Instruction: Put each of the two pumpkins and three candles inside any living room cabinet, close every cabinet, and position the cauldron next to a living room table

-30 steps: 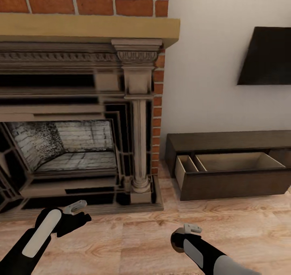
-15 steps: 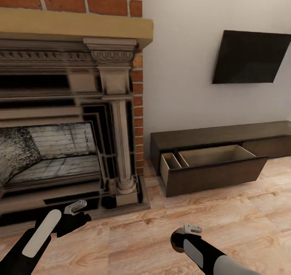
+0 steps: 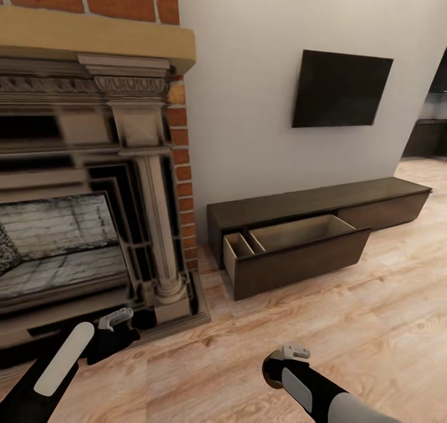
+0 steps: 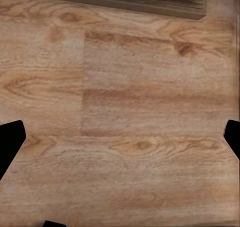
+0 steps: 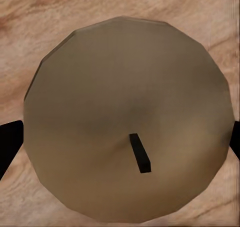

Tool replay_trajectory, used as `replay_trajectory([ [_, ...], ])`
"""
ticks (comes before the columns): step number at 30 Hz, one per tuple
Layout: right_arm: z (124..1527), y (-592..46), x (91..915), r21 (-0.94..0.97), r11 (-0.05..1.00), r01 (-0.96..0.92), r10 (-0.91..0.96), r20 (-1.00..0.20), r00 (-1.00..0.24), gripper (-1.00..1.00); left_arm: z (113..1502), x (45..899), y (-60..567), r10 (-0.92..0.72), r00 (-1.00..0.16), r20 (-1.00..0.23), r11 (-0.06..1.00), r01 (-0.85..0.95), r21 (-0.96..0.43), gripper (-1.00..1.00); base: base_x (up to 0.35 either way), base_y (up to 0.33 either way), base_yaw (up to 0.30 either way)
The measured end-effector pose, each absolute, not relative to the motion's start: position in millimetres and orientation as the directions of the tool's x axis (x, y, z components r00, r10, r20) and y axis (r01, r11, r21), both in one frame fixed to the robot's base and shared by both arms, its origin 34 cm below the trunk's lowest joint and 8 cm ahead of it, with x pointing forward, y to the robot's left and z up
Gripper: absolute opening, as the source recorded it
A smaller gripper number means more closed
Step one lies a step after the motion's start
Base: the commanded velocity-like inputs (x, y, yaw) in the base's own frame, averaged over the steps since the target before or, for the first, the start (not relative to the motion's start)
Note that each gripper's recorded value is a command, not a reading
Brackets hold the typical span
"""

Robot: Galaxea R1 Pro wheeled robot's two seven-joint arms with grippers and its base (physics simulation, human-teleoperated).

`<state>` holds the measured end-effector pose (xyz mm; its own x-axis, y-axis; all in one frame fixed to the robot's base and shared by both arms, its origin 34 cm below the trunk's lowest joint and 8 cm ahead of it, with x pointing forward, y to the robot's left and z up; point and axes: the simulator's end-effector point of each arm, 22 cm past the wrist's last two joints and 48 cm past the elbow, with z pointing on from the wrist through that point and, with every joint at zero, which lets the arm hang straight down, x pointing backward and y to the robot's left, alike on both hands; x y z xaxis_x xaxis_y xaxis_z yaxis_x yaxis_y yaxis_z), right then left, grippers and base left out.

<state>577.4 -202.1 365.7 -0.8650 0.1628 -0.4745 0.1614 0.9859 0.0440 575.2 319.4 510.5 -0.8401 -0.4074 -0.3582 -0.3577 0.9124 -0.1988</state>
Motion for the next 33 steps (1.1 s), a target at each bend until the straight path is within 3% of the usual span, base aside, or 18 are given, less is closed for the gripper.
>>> replay_trajectory([
  [33, 367.9, -202.8, 578.0, 0.043, 0.986, 0.161, 0.162, -0.475, -0.865, -1.0, 515.7, 577.5, 316.8, -0.404, -0.839, -0.365, 0.914, -0.351, -0.204, 1.0, 0.0, 0.0, -0.28],
])
